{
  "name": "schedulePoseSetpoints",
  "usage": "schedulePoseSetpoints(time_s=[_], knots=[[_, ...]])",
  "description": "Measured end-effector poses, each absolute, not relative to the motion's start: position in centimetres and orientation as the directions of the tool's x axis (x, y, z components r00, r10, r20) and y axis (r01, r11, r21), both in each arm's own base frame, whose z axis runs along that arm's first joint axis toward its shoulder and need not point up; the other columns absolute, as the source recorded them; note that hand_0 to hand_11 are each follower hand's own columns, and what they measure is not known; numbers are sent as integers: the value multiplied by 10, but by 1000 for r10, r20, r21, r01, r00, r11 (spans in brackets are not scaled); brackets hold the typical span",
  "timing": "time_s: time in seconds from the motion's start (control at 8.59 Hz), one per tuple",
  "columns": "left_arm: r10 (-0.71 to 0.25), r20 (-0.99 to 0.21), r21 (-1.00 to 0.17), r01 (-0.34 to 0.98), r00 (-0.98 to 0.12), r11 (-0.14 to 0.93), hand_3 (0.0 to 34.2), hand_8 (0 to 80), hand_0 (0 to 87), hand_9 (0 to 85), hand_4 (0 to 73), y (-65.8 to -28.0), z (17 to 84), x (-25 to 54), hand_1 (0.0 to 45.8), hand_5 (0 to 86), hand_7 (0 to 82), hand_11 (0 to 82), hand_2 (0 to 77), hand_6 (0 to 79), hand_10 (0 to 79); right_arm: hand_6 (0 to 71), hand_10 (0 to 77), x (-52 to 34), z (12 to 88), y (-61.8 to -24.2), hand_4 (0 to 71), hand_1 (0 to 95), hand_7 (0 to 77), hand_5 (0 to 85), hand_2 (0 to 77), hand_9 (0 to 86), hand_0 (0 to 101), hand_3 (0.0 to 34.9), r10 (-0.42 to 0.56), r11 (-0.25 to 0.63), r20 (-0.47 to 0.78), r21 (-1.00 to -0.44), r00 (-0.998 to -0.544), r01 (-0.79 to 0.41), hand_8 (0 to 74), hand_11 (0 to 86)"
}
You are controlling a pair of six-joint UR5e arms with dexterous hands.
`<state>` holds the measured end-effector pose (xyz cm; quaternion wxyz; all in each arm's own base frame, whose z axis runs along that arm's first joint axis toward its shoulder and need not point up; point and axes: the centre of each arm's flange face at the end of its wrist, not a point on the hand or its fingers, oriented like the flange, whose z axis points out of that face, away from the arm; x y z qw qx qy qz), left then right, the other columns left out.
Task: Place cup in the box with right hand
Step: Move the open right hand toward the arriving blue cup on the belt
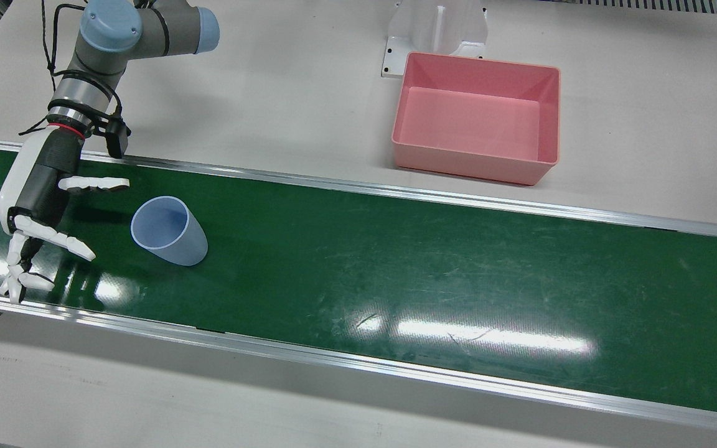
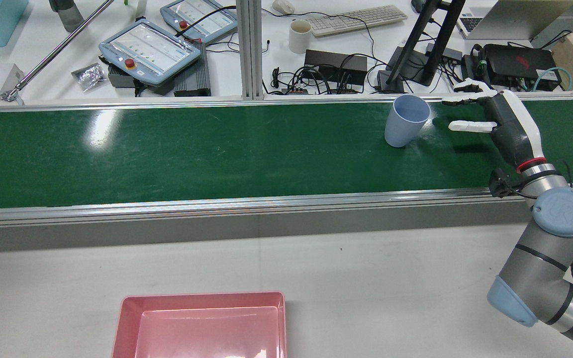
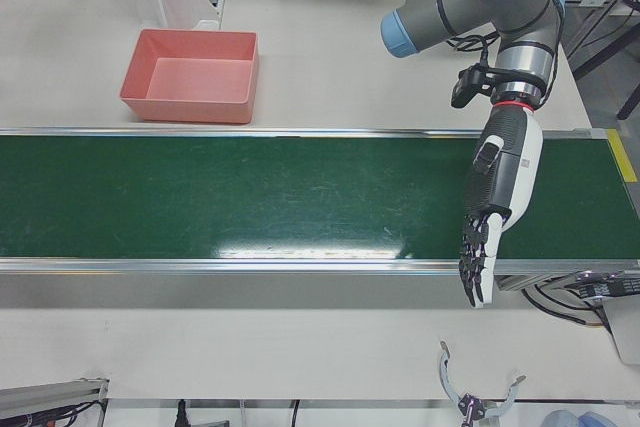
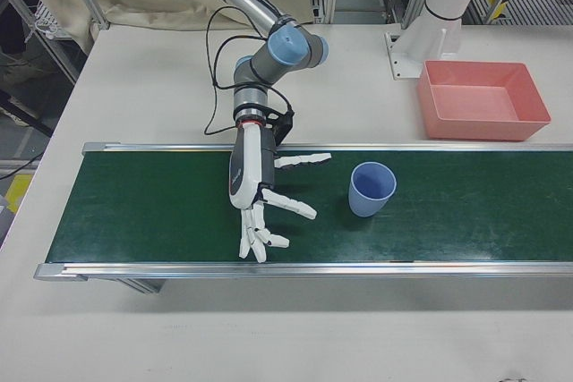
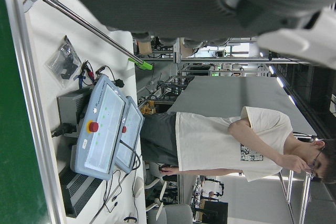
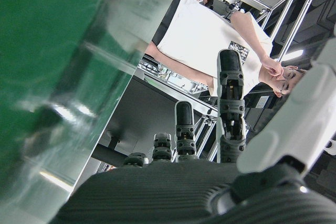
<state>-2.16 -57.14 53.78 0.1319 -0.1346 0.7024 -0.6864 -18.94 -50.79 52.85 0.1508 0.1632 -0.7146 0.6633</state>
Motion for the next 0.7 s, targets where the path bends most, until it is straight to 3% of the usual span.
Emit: schedulePoseSetpoints(time_s=[0.7], knots=[[-370,-1,-1000,-8,-929,22,0,0,0,0,0,-571,538,-22,5,0,0,0,5,0,0,82,11,-186,522,-510,518,11,420,5,71,136,414,0,-4,86,467,-881,-884,-465,38,16]])
